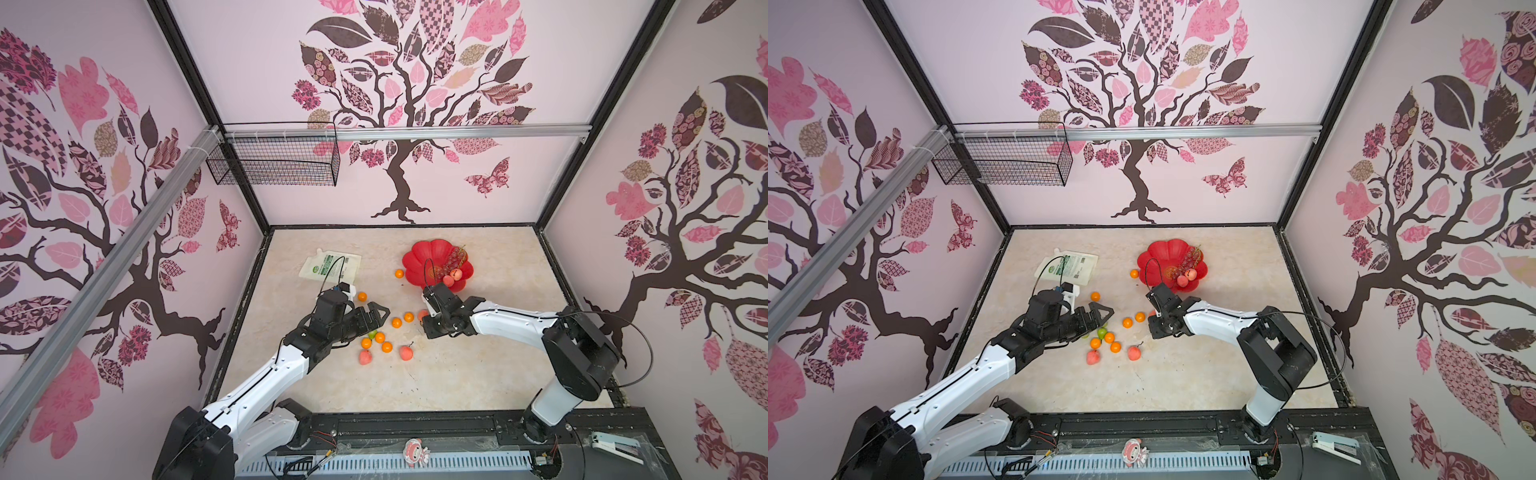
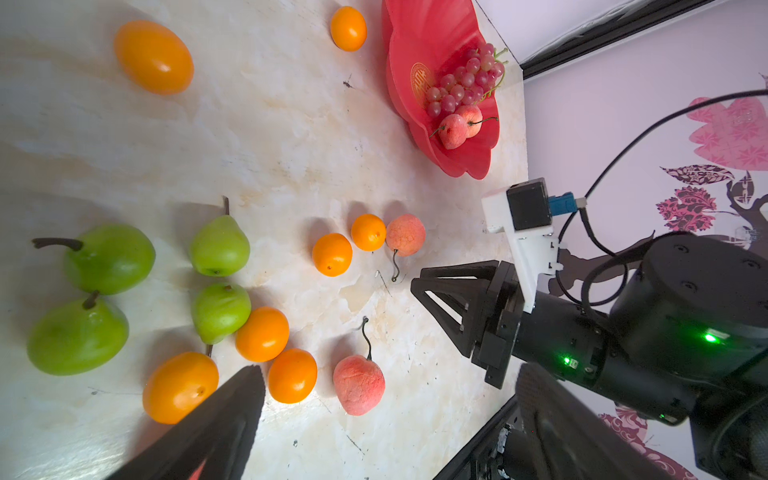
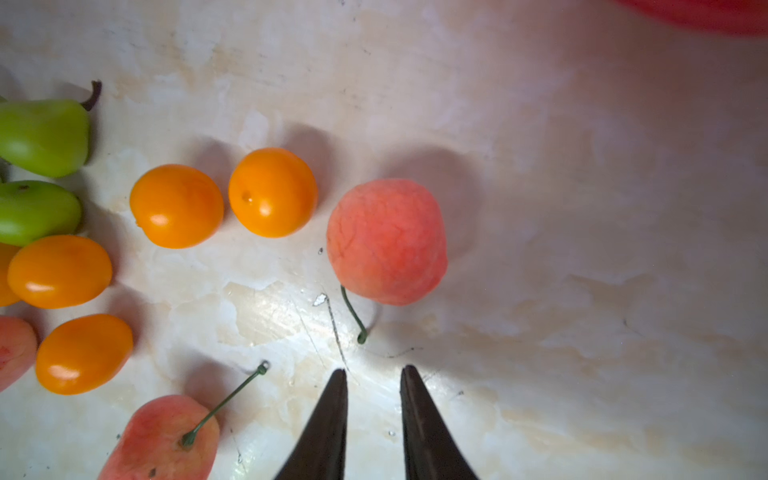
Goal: Place and organize the fake fruits in the fruit bowl
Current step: 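Move the right gripper to a pink peach near the kumquats, then close the right gripper on the pink peach and lift it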
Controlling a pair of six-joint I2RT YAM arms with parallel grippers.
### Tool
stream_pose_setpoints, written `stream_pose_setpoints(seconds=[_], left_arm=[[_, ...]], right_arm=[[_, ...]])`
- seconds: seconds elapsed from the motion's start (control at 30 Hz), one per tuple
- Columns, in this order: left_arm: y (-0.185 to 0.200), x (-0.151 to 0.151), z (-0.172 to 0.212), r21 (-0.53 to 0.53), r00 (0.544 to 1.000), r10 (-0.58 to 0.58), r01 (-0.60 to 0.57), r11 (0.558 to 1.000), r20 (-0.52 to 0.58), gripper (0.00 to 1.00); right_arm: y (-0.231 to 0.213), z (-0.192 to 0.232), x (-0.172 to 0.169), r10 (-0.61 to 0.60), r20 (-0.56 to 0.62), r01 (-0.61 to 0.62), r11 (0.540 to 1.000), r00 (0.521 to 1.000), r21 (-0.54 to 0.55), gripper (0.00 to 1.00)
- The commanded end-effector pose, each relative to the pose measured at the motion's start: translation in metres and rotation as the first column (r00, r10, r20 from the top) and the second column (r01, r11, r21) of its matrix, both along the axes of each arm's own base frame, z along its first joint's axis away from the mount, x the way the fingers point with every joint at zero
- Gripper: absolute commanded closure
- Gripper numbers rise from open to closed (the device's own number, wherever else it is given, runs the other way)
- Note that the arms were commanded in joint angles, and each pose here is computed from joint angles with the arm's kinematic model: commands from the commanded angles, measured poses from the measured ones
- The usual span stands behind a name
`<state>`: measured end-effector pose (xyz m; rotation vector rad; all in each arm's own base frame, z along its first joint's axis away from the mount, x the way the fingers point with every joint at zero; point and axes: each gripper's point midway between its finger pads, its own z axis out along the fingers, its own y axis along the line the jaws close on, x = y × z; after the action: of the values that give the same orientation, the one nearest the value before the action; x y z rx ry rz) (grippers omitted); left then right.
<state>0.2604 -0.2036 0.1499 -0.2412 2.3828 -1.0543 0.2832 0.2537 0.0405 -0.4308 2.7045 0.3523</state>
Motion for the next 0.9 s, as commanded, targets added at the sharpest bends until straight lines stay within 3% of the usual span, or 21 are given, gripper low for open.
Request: stream_pose_setpoints(seconds=[0.0, 0.87], left_arm=[[-0.001, 0.0, -0.006, -0.012, 1.0, -0.004, 0.004, 1.0, 0.005, 0.02], [-0.004, 0.008, -0.011, -0.011, 1.0, -0.021, 0.021, 1.0, -0.004, 0.02]], right_arm=[[0.008, -0.004, 0.002, 0.031, -0.013, -0.031, 0.999, 0.999, -0.011, 0.74], [0.004, -0.032, 0.007, 0.057, -0.064, -0.067, 0.984, 0.996, -0.166, 0.76]])
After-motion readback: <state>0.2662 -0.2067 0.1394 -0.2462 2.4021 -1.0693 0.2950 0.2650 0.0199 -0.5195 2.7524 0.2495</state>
